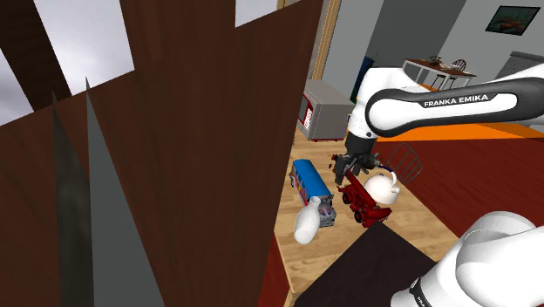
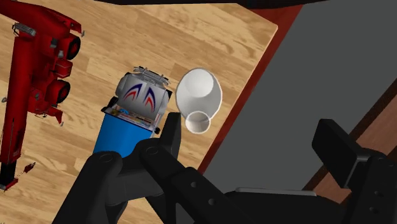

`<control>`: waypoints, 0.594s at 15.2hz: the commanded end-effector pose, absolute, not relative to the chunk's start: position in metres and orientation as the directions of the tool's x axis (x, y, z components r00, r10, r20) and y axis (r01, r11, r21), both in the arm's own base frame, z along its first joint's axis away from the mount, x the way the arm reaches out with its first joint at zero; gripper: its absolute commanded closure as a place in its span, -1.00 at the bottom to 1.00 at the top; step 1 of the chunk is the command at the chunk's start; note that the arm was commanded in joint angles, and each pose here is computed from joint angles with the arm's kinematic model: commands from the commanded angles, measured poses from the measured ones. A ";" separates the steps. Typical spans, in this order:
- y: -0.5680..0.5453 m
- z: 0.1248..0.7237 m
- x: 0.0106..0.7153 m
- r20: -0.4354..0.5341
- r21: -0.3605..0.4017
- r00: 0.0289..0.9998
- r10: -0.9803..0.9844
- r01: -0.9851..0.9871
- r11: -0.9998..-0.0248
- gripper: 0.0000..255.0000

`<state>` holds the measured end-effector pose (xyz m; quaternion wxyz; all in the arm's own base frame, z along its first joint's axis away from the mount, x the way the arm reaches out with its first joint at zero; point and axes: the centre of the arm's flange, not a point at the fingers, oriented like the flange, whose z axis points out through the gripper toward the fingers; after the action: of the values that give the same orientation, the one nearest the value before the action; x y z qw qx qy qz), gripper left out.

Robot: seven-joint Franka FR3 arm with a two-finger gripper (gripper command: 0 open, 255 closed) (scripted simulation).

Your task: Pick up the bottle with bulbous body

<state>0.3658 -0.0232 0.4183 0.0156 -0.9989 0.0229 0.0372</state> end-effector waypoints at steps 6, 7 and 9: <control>-0.036 0.337 0.400 -0.050 -0.025 0.997 -0.060 -0.061 -0.998 -1.00; -0.039 0.325 0.405 -0.047 -0.025 0.997 -0.062 -0.063 -0.998 -1.00; -0.043 0.302 0.416 -0.041 -0.024 0.997 -0.066 -0.067 -0.997 -1.00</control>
<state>0.4127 -0.0421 0.3157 0.0131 -0.9991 0.0321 0.0227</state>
